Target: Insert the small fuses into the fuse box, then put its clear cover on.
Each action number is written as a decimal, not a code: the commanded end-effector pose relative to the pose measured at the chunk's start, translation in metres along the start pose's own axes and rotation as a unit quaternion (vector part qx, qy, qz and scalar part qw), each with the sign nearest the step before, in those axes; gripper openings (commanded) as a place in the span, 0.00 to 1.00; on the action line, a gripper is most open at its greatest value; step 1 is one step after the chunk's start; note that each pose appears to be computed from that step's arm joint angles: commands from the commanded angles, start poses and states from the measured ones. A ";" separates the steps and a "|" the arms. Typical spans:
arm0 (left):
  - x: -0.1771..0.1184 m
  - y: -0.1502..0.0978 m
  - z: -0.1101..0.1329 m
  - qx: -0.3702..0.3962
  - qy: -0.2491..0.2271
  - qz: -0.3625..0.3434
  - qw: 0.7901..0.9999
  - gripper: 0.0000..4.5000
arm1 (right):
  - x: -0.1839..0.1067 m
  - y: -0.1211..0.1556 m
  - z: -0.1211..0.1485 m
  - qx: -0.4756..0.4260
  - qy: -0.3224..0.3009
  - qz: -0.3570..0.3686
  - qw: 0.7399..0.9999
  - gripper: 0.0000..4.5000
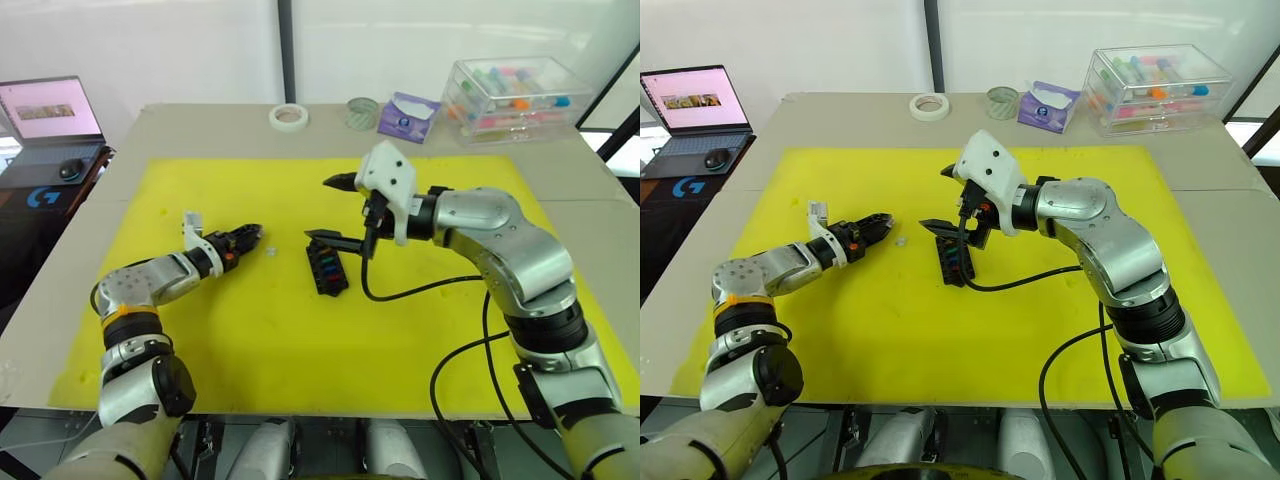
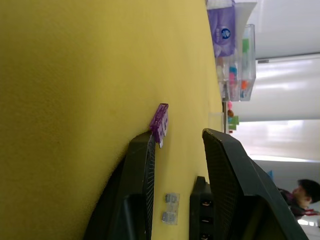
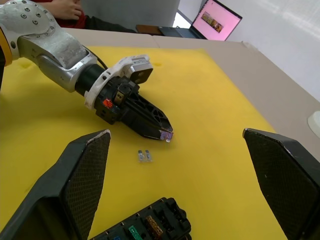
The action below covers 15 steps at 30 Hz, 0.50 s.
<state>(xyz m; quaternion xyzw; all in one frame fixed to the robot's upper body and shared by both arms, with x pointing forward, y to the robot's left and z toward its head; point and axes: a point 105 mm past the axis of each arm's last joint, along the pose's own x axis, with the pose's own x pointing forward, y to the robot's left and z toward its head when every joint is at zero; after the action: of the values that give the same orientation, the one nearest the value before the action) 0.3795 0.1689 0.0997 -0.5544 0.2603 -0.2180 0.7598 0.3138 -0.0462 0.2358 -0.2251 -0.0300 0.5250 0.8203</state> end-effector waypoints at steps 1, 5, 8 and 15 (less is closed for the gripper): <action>-0.004 0.031 -0.009 -0.077 -0.008 0.040 0.996 0.35 | -0.003 0.000 0.017 -0.026 -0.021 -0.002 0.999 1.00; -0.004 0.037 -0.007 -0.106 -0.016 0.052 0.993 0.35 | -0.003 0.000 0.017 -0.025 -0.021 -0.001 0.999 1.00; -0.004 0.037 -0.010 -0.106 -0.009 0.056 0.993 0.35 | -0.003 0.001 0.016 -0.024 -0.020 -0.001 1.000 1.00; -0.002 0.025 -0.020 -0.091 0.004 0.061 0.994 0.35 | -0.003 0.001 0.016 -0.023 -0.020 -0.001 1.000 1.00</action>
<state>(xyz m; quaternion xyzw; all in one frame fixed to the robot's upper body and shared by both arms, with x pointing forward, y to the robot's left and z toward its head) 0.3807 0.1681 0.1019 -0.5966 0.2655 -0.1754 0.7368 0.3138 -0.0462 0.2351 -0.2243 -0.0271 0.5255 0.8203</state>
